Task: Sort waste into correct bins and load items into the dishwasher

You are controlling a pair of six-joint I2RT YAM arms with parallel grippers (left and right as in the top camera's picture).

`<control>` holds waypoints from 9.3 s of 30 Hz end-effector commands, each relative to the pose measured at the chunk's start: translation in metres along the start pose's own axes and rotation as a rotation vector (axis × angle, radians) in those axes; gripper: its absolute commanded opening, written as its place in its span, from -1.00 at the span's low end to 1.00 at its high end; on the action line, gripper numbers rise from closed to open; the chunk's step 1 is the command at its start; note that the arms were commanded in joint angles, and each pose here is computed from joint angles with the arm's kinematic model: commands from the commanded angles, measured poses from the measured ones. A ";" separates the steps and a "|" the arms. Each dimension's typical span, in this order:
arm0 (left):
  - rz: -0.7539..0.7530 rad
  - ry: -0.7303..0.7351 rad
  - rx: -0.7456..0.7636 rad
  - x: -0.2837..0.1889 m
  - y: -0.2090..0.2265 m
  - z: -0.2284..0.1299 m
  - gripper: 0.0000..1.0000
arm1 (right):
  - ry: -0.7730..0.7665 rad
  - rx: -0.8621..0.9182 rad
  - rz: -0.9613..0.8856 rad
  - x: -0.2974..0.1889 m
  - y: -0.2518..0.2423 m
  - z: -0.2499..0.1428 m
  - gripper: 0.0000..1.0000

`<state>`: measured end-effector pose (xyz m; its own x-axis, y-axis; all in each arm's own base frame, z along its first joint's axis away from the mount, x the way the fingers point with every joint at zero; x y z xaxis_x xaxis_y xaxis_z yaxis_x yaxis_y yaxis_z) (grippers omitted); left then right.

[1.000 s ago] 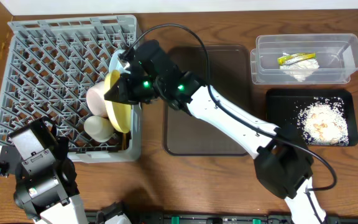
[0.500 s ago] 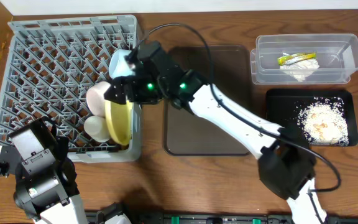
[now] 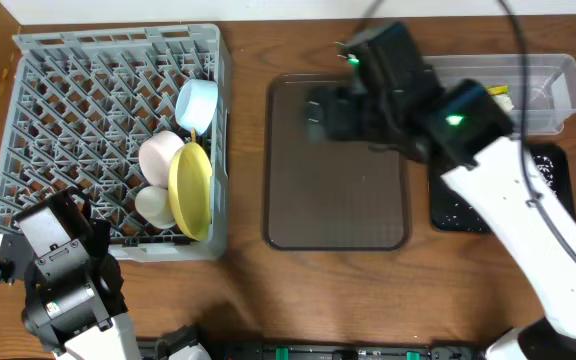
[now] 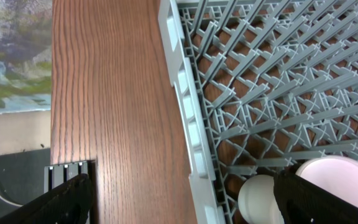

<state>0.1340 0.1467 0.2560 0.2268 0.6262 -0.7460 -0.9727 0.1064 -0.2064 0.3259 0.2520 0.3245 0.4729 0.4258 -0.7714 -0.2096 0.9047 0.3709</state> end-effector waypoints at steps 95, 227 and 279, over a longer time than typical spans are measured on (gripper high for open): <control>0.003 -0.017 -0.017 -0.003 0.001 0.005 0.89 | -0.971 -0.076 -0.395 -0.040 -0.282 -0.176 0.99; -1.341 -0.355 0.883 -0.007 -0.072 -0.210 0.88 | -0.920 -0.284 -0.554 -0.043 -0.289 -0.177 0.99; -1.223 -0.326 0.730 0.011 -0.070 -0.190 0.88 | -0.920 -0.284 -0.554 -0.043 -0.289 -0.177 0.98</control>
<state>0.2150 -0.0014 0.1557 0.9942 -0.0060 -0.1071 -0.0169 0.9773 -0.2112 0.2154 -0.0227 0.1597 0.9934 -0.0892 -0.0725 0.0802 0.9897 -0.1189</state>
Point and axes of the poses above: each gripper's point midway between its finger pads, its own x axis out along the fingers, its own y axis along the line the jaws close on, z = x × y, the point moved 3 cm from there along -x, back along the fingers, and after that the axes turned 3 degrees about -x, right-handed, at the moved point
